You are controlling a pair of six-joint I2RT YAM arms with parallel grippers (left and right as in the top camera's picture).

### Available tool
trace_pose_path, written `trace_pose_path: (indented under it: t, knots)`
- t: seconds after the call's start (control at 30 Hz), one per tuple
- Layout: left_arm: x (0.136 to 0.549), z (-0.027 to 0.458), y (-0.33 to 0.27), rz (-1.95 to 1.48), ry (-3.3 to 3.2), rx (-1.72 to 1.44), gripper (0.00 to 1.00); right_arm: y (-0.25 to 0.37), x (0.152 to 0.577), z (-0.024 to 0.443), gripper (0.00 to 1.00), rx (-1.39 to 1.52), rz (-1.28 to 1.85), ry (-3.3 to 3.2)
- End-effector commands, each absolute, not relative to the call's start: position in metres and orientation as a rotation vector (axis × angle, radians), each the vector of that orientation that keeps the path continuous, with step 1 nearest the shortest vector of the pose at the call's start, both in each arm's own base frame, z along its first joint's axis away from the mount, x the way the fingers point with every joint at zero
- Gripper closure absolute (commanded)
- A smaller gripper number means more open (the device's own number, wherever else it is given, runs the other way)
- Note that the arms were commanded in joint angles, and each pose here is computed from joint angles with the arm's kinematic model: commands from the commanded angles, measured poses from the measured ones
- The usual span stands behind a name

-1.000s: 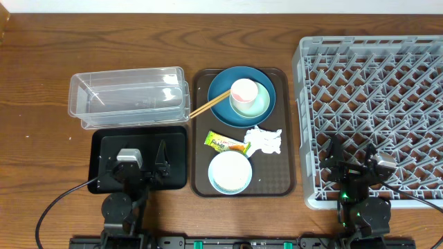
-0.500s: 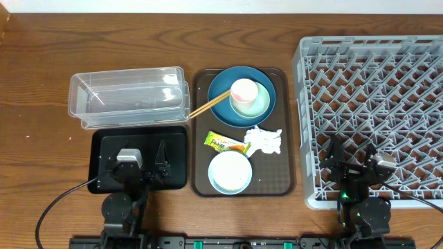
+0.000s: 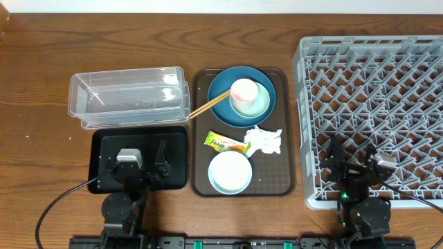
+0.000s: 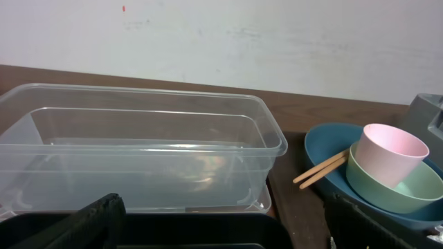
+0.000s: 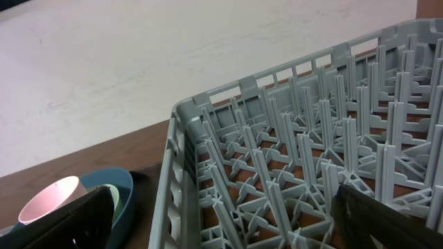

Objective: Sort waste into correct bins and load items into the dishwasher rack

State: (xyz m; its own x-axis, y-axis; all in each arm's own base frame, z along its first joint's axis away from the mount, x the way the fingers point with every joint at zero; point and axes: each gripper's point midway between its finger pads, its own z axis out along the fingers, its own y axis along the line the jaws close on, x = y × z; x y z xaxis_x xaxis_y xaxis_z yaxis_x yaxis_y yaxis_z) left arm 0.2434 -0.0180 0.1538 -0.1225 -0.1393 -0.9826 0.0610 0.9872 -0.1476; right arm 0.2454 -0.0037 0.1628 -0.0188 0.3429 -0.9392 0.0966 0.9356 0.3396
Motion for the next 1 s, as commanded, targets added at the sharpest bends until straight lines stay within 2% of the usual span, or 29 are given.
trace_pose_path:
  t: [0.0,0.43,0.63,0.73,0.97]
  knots:
    - [0.244,0.136,-0.018,-0.158,1.729,-0.056,0.05,-0.007,0.245,0.162,0.01,0.356,0.185,1.585]
    - [0.244,0.136,-0.018,-0.160,1.730,-0.055,0.05,-0.007,0.245,0.162,0.01,0.356,0.185,1.585]
    - [0.242,0.139,-0.035,-0.263,1.725,-0.001,0.05,-0.007,0.245,0.162,0.01,0.356,0.186,1.585]
    - [0.234,0.148,-0.057,-0.381,1.724,0.098,0.05,-0.007,0.245,0.162,0.01,0.356,0.185,1.585]
    - [0.210,0.194,-0.058,-0.438,1.795,0.050,0.05,-0.007,0.245,0.162,0.01,0.356,0.185,1.585]
